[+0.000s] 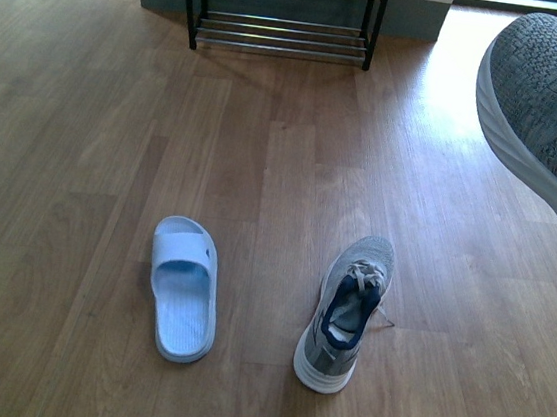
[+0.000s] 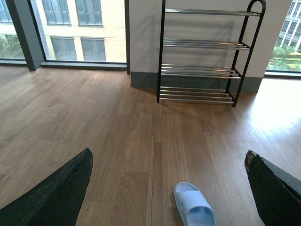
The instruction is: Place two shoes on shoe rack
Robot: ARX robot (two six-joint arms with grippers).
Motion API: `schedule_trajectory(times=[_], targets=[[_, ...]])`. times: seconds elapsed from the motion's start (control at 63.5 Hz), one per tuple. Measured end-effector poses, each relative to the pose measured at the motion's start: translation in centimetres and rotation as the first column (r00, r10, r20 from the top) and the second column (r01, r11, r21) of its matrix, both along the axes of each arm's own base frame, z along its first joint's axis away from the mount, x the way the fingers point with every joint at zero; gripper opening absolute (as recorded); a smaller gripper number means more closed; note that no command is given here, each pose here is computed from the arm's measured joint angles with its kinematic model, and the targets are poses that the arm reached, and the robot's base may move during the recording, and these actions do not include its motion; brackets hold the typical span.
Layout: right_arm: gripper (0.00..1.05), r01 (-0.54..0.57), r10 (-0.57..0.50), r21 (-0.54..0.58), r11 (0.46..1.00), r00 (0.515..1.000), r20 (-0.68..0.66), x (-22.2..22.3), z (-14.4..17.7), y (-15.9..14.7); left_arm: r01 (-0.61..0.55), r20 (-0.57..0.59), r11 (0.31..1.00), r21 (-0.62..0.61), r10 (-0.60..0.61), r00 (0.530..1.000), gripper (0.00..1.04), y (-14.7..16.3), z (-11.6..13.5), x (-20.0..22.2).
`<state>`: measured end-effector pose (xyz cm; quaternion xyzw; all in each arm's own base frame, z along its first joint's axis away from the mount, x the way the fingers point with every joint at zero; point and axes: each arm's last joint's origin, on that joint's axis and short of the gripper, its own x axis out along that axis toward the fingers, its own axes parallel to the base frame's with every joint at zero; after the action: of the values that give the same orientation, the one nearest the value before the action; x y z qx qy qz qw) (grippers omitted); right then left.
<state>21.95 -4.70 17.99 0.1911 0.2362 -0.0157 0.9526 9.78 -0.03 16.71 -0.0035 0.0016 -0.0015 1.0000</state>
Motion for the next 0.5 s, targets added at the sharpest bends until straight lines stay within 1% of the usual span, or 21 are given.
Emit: schedule_trajectory(times=[0.504], targets=[[0.01,0.000,0.000,0.000,1.000,1.000,-0.003,0.01,-0.05,0.00,0.000,0.000,1.000,0.000,0.000,1.000,0.95,0.00,0.00,0.00]])
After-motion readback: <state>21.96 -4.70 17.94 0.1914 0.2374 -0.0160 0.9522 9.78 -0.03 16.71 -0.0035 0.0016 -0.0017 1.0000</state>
